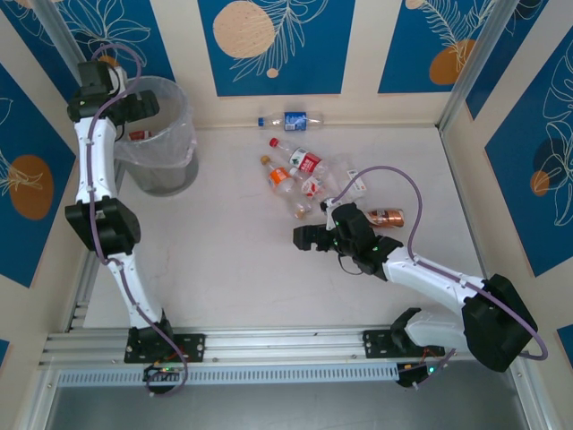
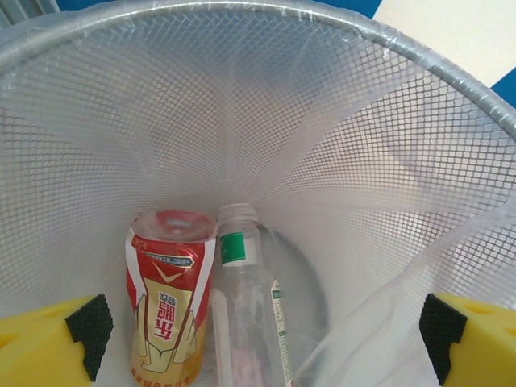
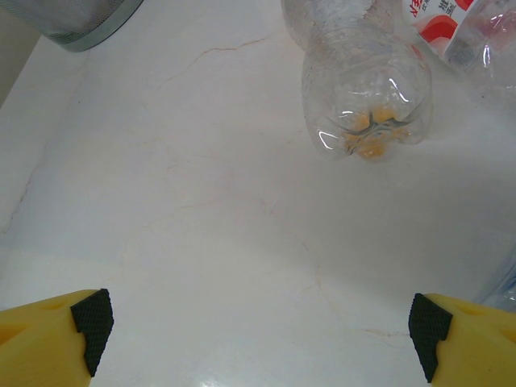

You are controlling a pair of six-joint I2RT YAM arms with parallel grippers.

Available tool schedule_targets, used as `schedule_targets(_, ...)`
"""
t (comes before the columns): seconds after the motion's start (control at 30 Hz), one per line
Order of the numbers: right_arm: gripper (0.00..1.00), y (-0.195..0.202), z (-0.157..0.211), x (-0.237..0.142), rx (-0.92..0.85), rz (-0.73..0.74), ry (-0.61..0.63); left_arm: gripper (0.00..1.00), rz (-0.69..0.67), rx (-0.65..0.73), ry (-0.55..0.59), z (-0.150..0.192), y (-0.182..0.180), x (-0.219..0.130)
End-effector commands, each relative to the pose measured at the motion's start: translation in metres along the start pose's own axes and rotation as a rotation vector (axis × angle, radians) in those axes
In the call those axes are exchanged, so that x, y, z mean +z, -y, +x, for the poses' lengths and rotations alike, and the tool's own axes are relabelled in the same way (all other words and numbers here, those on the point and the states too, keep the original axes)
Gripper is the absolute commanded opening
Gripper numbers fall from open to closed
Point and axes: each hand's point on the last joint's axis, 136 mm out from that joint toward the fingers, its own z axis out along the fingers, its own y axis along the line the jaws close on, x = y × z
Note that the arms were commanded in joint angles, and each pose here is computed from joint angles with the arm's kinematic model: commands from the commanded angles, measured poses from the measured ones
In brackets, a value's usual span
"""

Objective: Put the plastic bottles in the bin

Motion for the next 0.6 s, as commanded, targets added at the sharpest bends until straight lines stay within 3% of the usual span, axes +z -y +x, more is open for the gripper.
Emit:
schedule_targets(0.0, 0.97, -0.010, -0.011, -0.002, 0.011, -0.029, 0.018, 0.99, 0.063, 0.024, 0.075, -0.022, 0.022, -0.030)
schedule_targets(0.2, 0.97, -0.003, -0.013, -0.005, 0.046, -0.017, 0.005, 0.99, 0.123, 0.018, 0.133, -0.035, 0.056, -0.064)
schedule_targets(0.3, 0.97, 0.015, -0.014, -0.009, 0.045, 0.060, -0.028, 0.99, 0.180, 0.056, 0.162, -0.037, 0.088, -0.084)
schedule_targets(0.57, 0.98, 0.068, -0.013, -0.033, 0.126, 0.216, -0.090, 0.99, 0.324, 0.146, 0.210, -0.012, 0.164, -0.125)
